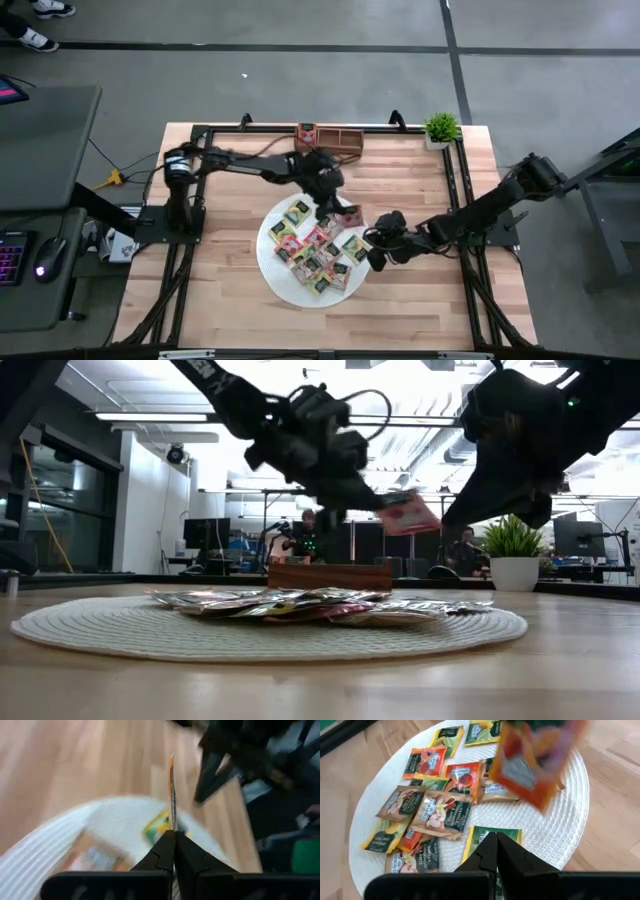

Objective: Pick & Place Tea
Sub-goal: Put the orange tea bag into the left section of the wooden organizer

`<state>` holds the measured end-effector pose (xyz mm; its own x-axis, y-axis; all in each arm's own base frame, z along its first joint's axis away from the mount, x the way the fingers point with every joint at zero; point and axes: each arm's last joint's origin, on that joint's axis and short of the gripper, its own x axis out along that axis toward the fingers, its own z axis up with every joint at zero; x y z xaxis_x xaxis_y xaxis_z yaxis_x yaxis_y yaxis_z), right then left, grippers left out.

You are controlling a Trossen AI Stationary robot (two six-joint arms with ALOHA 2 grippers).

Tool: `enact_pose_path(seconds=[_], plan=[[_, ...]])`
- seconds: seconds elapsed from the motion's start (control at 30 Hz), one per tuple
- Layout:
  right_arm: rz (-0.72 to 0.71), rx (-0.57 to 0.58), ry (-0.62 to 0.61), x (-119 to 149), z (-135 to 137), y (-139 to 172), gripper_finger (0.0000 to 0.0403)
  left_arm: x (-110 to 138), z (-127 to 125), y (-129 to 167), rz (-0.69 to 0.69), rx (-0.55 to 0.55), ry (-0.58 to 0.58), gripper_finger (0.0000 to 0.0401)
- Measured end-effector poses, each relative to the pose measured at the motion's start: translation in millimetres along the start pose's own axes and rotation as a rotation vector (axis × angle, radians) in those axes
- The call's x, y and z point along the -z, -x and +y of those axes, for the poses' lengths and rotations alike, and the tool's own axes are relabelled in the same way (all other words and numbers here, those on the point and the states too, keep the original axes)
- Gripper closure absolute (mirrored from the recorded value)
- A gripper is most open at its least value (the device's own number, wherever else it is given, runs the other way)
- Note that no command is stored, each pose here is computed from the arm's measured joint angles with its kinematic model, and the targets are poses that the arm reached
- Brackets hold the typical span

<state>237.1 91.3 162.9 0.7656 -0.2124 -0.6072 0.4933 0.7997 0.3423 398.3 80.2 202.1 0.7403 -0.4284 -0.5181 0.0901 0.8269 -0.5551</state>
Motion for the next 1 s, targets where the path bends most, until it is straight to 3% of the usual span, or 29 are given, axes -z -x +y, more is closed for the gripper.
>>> enact_pose_path(seconds=[0.4, 1.0], plan=[[0.000, 0.026, -0.051, -1.3, -3.2, -1.4, 0.0403, -4.6, 13.6, 88.2, 0.111, -0.408, -0.281, 0.0401], [-0.035, 0.067, -0.105, -14.9, -13.6, -9.9, 0.0403, -14.1, 73.4, 170.5, 0.091, -0.672, -0.403, 0.0401]])
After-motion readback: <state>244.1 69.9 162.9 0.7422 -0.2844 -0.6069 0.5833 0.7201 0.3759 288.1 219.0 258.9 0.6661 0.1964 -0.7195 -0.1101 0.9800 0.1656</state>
